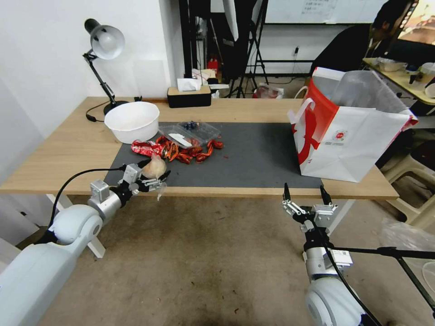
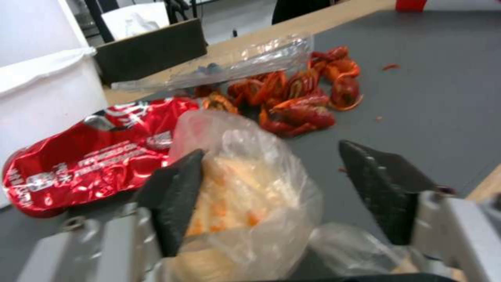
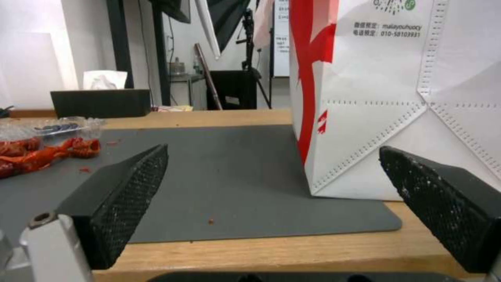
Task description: Pick up the trash from the table and place it into the takeout bag.
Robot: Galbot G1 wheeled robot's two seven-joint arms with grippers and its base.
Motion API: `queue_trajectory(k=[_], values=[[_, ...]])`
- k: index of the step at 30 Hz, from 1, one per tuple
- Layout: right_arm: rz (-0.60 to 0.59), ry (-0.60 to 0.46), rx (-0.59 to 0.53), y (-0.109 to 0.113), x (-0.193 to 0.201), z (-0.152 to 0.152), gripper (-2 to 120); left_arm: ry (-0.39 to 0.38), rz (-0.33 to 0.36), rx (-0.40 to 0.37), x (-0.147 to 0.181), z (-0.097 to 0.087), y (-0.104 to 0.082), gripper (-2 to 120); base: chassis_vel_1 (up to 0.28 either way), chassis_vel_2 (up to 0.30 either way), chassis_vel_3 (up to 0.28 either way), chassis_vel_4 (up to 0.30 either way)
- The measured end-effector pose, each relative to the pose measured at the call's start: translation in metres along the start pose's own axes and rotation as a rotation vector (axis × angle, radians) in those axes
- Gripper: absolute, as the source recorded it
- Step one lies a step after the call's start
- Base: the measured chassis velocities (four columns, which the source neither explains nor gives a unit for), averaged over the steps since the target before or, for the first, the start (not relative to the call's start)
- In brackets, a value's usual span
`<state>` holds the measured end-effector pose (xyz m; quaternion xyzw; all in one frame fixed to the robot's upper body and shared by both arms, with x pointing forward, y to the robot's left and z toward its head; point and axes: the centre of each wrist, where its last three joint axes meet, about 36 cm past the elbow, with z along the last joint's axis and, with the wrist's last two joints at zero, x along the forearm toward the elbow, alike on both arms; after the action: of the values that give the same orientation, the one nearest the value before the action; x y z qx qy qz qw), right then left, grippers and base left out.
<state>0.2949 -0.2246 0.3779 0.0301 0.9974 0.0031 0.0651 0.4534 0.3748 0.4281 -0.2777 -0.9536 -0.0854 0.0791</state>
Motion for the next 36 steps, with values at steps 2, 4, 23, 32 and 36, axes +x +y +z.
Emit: queue_trajectory(k=[2,4,23,32,36], values=[[0.002,0.001,0.001,0.0,0.0,0.001,100,0.019,0.001,-0.009,0.0,0.0,0.005,59,0.0,0.0,0.0,0.0],[0.003,0.002,0.001,0.001,0.0,0.001,100,0.029,0.004,-0.016,0.0,0.0,0.007,59,0.0,0.0,0.0,0.0],[0.009,0.006,0.004,0.003,0.002,0.003,100,0.095,0.02,-0.076,0.005,0.003,0.022,17,0.0,0.0,0.0,0.0],[0.013,0.005,0.004,0.003,0.002,0.002,100,0.001,0.022,-0.097,0.003,-0.004,0.026,3,0.0,0.0,0.0,0.0],[0.014,0.004,0.003,0.002,0.001,0.002,100,-0.15,0.062,-0.043,-0.006,-0.017,0.028,3,0.0,0.0,0.0,0.0]])
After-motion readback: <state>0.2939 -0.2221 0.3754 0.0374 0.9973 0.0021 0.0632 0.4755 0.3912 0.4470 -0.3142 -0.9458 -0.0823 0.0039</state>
